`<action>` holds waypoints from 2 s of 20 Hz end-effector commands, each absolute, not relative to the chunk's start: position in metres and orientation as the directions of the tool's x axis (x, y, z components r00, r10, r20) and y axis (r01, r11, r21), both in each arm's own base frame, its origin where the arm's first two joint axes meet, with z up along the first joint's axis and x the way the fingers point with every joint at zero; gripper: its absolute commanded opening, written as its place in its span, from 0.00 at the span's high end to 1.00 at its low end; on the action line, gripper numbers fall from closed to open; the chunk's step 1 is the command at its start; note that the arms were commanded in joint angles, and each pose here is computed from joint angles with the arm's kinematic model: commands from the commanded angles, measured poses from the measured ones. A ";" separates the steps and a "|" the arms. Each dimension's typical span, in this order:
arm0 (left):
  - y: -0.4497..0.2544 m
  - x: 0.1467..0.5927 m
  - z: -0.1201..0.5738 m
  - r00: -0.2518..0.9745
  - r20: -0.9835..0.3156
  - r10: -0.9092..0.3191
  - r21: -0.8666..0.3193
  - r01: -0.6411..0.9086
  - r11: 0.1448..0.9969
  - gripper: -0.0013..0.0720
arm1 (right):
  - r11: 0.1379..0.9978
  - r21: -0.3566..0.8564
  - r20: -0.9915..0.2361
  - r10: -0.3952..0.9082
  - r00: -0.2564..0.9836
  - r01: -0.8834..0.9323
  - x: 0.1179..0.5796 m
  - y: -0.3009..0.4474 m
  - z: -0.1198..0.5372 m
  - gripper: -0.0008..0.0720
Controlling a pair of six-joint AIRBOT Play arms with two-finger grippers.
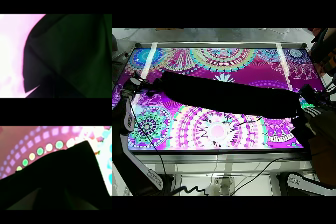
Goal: Fold the clothes and pants, and hang the long-sleeved shirts on hangers.
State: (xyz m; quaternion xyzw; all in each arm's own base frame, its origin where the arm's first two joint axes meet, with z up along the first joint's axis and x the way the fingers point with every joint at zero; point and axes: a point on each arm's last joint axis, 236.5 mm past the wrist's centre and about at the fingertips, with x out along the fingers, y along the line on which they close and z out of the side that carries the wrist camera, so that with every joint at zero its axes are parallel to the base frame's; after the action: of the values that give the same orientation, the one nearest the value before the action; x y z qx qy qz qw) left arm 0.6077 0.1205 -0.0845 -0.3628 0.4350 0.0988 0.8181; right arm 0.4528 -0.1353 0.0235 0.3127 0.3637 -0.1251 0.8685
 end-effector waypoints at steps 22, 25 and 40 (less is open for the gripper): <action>0.037 0.441 0.257 0.722 -0.666 -0.186 -0.174 0.092 0.980 0.97 | 0.666 0.640 -0.496 0.739 0.455 -0.383 0.440 0.461 0.073 0.96; 0.020 0.444 0.259 0.718 -0.644 -0.262 -0.242 0.134 0.961 0.97 | 0.605 0.703 -0.468 0.789 0.398 -0.373 0.422 0.519 0.058 0.96; -0.090 0.459 0.147 0.450 -0.704 -0.549 -0.442 0.328 0.835 0.97 | 0.716 0.608 -0.665 0.695 0.274 -0.342 0.455 0.438 0.051 0.96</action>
State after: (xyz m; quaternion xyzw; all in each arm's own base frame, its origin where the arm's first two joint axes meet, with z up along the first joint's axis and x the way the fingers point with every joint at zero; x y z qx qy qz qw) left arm 0.4623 -0.0518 0.1761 -0.1436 0.4356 -0.2157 0.8620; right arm 0.4406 0.5077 0.0517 0.2475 0.4619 0.3590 0.7723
